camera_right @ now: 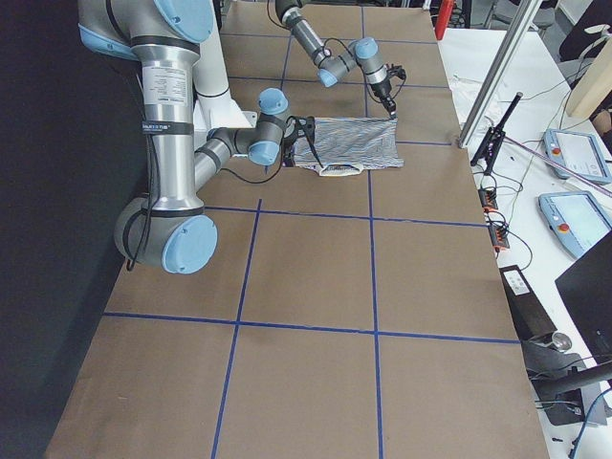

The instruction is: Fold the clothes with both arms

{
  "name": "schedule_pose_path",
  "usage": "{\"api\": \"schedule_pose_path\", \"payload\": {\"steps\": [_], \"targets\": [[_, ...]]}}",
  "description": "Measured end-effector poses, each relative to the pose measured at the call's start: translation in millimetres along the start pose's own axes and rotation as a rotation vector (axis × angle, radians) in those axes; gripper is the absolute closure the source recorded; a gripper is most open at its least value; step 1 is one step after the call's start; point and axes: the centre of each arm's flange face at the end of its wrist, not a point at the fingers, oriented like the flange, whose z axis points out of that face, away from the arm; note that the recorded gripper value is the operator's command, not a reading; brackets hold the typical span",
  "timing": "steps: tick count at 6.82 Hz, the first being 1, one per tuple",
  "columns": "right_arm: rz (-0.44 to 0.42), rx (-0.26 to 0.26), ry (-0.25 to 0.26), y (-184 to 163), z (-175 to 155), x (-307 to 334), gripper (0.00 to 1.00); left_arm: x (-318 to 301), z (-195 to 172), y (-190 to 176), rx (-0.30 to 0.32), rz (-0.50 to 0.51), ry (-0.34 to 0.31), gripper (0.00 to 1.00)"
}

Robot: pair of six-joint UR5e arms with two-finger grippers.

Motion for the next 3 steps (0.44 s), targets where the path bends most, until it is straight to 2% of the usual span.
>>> {"api": "schedule_pose_path", "payload": {"steps": [1, 2, 3], "targets": [[0.000, 0.001, -0.001, 0, 0, 0, 0.00, 3, 10, -2, 0.010, 0.019, 0.006, 1.00], [0.000, 0.002, -0.001, -1, 1, -1, 0.00, 5, 18, -3, 0.019, 0.031, 0.005, 0.01], [0.000, 0.003, 0.001, -1, 2, -1, 0.00, 5, 22, -4, 0.026, 0.048, 0.003, 0.00]]}}
